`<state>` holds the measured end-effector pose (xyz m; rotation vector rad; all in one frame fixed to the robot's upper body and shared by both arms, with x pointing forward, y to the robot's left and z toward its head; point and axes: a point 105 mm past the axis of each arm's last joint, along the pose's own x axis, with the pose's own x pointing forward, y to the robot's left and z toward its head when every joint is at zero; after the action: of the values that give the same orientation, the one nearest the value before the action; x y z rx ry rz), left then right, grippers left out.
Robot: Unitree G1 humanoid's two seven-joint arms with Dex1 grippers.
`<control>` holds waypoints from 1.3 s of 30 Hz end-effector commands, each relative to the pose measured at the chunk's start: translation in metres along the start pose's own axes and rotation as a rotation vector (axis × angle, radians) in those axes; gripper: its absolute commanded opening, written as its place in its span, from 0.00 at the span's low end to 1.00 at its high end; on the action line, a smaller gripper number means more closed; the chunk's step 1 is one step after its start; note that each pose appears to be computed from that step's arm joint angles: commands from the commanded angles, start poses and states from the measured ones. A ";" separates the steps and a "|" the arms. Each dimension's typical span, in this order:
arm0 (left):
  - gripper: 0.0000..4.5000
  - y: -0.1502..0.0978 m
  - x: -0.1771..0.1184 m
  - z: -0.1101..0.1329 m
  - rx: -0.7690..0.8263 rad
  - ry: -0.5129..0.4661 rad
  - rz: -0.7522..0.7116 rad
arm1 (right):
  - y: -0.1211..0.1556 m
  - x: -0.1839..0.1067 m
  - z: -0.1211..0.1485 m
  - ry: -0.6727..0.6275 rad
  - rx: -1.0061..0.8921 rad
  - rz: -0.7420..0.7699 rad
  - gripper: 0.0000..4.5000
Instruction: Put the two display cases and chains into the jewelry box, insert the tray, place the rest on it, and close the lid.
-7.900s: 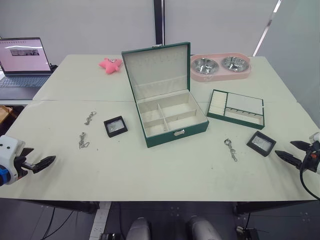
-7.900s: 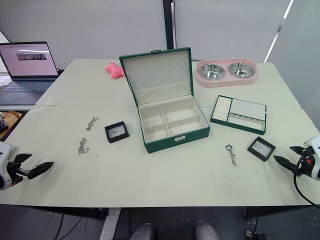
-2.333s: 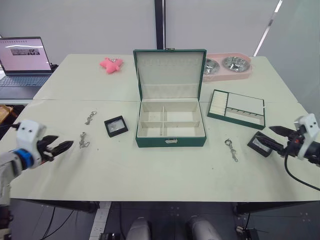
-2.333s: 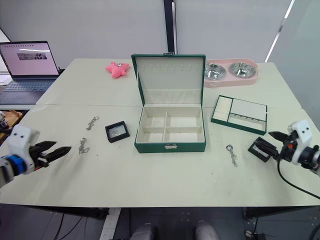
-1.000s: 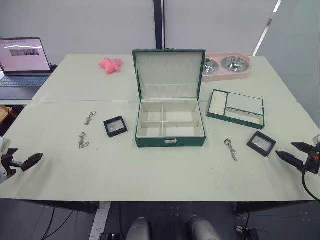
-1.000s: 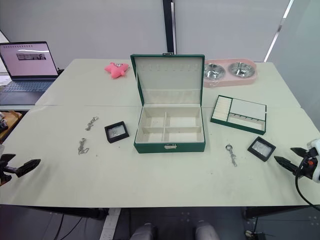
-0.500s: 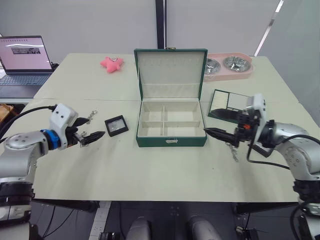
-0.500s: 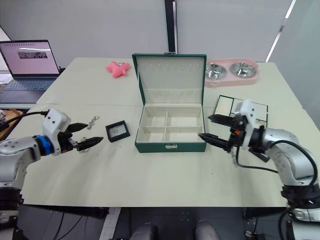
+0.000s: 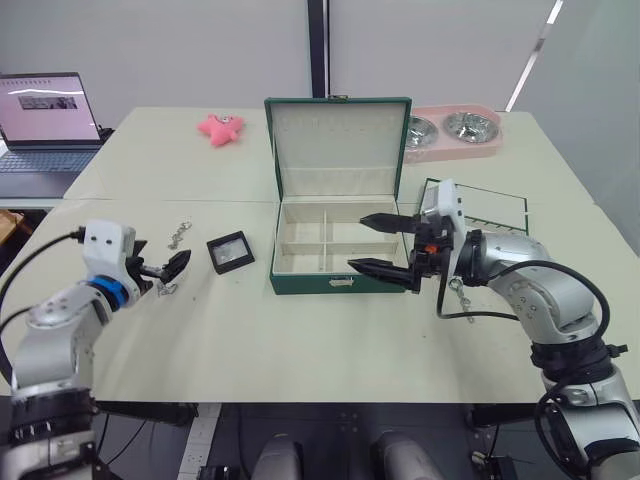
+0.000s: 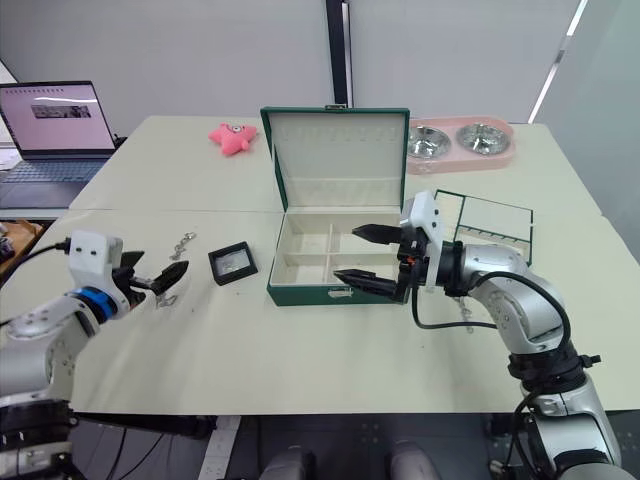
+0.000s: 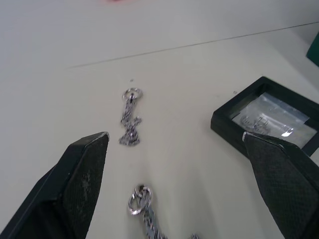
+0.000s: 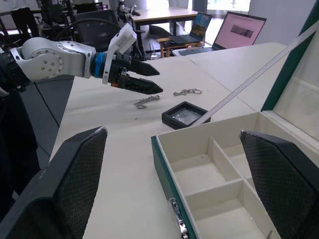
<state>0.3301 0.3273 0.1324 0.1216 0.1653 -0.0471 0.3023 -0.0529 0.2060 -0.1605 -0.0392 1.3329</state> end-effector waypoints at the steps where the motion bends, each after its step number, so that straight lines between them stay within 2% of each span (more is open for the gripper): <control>1: 0.99 0.004 -0.010 0.014 -0.008 -0.069 0.104 | -0.001 0.006 0.010 -0.007 -0.062 0.022 1.00; 6: 0.99 -0.004 -0.013 0.000 -0.081 -0.061 0.186 | -0.001 0.016 0.012 -0.003 -0.075 0.063 1.00; 13: 0.99 0.000 -0.011 -0.011 -0.138 -0.040 0.275 | -0.002 0.022 0.010 0.012 -0.087 0.087 1.00; 22: 0.99 -0.001 -0.004 -0.033 -0.192 0.044 0.264 | -0.003 0.021 0.010 0.012 -0.081 0.085 1.00; 35: 0.99 -0.021 0.001 -0.059 -0.198 0.151 0.180 | -0.005 0.016 0.009 0.020 -0.078 0.072 1.00; 39: 0.80 -0.024 0.001 -0.062 -0.194 0.161 0.168 | -0.006 0.015 0.009 0.024 -0.081 0.070 1.00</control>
<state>0.3239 0.3172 0.0860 -0.0477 0.2498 0.1683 0.3127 -0.0372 0.1982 -0.2254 -0.0022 1.3950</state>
